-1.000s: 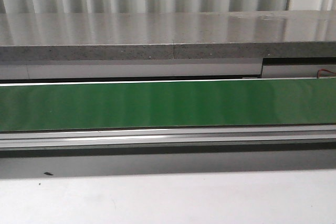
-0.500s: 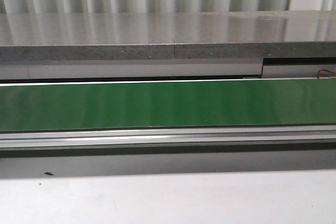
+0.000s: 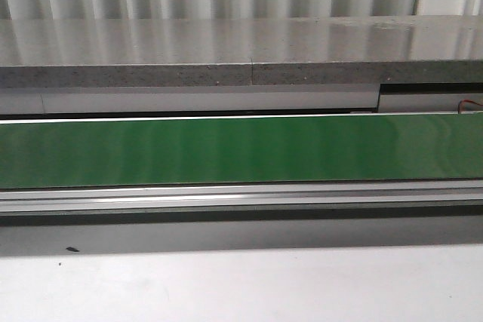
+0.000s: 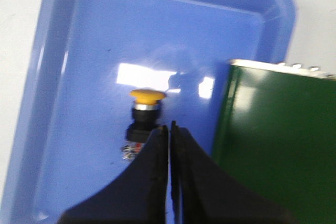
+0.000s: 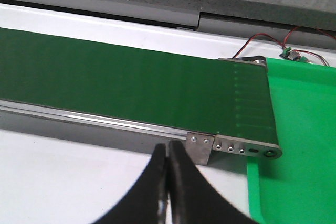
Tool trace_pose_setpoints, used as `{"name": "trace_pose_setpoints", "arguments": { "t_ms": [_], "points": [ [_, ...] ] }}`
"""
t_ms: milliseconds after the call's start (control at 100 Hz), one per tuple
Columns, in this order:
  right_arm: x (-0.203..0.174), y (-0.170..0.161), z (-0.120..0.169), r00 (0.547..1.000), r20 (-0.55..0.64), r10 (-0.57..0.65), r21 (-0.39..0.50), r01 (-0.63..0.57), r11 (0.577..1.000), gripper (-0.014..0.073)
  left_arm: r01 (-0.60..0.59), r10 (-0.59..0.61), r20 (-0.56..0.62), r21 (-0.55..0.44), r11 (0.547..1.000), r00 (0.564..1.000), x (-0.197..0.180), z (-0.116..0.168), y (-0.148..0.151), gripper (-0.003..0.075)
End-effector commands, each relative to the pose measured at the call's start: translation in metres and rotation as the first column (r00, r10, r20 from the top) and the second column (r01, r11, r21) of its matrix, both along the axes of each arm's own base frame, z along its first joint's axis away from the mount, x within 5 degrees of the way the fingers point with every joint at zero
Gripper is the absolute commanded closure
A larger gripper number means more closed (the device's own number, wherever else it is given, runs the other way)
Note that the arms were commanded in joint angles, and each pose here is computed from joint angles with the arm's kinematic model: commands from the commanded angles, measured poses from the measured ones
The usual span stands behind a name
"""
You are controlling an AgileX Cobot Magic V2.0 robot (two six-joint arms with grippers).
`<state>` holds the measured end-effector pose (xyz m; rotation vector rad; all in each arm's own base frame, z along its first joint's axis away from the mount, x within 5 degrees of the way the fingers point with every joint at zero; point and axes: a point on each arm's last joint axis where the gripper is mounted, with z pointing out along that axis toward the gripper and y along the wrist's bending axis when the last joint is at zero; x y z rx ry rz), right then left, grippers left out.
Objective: Move button from right to left
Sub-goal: 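Open the left gripper and raise it away from the blue tray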
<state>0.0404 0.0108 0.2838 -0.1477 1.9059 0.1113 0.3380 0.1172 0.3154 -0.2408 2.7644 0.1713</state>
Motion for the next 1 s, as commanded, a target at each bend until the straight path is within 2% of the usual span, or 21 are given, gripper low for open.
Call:
{"name": "trace_pose_setpoints", "arguments": {
  "t_ms": [0,260,520,730,990],
  "points": [
    [0.002,-0.001,0.013,0.996,0.086,-0.008,0.002,0.008,1.000,0.0662,0.021,-0.015,0.169,-0.030,0.999,0.985,-0.006,0.034,-0.021,0.0741],
    [0.002,-0.001,0.013,0.996,0.086,-0.008,0.002,0.008,1.000,0.0662,0.161,-0.144,0.246,-0.048,0.986,0.958,-0.017,0.038,-0.075,0.0741],
    [0.002,-0.001,0.013,0.996,0.086,-0.008,0.002,0.008,1.000,0.0662,0.303,-0.280,0.321,-0.024,0.953,0.905,-0.041,0.030,-0.124,0.0741],
    [0.002,-0.001,0.013,0.996,0.086,-0.008,0.002,0.008,1.000,0.0662,0.359,-0.330,0.410,0.007,0.933,0.851,-0.077,0.028,-0.141,0.0741],
    [0.002,-0.001,0.013,0.996,0.086,-0.008,0.002,0.008,1.000,0.0662,0.376,-0.336,0.537,0.036,0.926,0.774,-0.135,0.027,-0.143,0.0741]
  ]
}}
